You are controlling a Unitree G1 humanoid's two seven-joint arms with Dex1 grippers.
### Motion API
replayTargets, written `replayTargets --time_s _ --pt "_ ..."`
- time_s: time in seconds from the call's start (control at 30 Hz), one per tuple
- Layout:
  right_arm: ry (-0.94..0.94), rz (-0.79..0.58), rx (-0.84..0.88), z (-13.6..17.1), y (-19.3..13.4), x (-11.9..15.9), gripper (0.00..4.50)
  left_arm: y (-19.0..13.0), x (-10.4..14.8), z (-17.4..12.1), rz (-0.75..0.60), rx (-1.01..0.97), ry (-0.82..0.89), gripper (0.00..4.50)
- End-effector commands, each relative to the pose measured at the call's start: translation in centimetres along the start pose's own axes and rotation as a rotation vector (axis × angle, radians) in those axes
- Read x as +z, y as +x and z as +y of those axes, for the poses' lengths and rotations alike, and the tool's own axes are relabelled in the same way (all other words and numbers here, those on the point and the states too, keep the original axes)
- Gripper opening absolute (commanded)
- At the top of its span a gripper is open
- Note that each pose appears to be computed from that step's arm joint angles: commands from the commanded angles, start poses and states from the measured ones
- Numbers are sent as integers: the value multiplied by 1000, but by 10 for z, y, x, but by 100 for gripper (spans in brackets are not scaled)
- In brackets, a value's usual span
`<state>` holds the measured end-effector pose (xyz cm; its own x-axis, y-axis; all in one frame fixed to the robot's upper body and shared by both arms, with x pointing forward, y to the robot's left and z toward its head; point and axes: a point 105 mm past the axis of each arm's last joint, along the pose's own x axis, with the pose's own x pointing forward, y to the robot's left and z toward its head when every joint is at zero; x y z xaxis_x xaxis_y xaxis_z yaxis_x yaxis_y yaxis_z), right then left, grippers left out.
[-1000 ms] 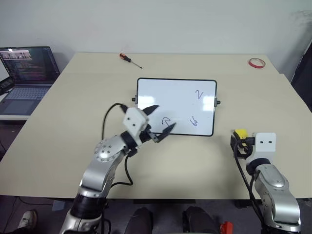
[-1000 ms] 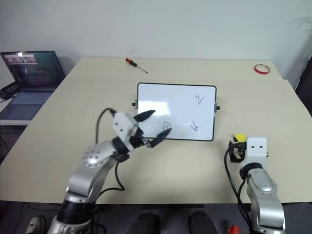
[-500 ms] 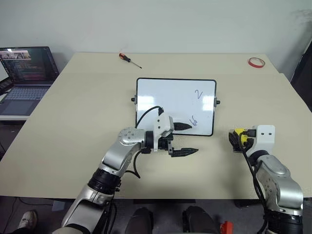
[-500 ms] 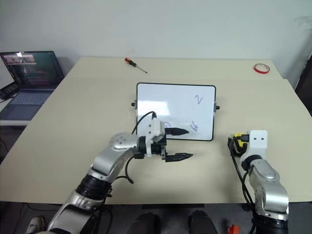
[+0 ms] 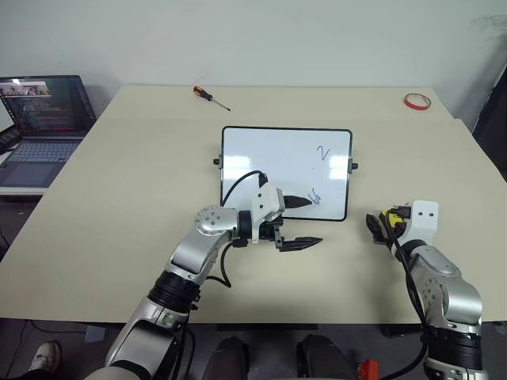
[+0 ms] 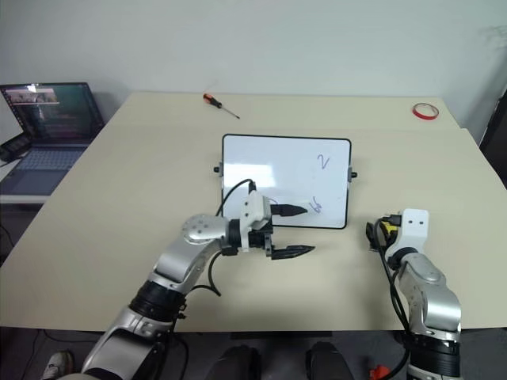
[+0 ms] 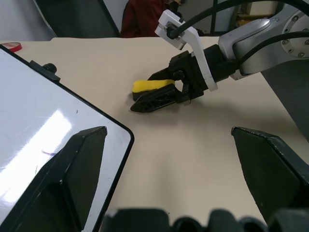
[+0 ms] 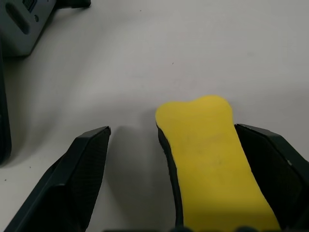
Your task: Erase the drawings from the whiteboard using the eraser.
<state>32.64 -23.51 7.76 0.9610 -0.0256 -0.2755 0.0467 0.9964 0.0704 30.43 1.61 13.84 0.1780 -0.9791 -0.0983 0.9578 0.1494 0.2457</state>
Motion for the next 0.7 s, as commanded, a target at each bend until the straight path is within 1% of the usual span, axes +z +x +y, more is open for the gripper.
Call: replayTargets --time_s 0.03,0.2,0.7 --pt "18 -47 -3 -1 0 13 448 -1 14 0 -31 4 45 450" --pt "41 -50 -25 -6 -2 15 448 1 15 -2 -35 -2 47 450" --pt "45 -21 -59 -18 -14 9 448 5 16 -5 -40 -12 44 450"
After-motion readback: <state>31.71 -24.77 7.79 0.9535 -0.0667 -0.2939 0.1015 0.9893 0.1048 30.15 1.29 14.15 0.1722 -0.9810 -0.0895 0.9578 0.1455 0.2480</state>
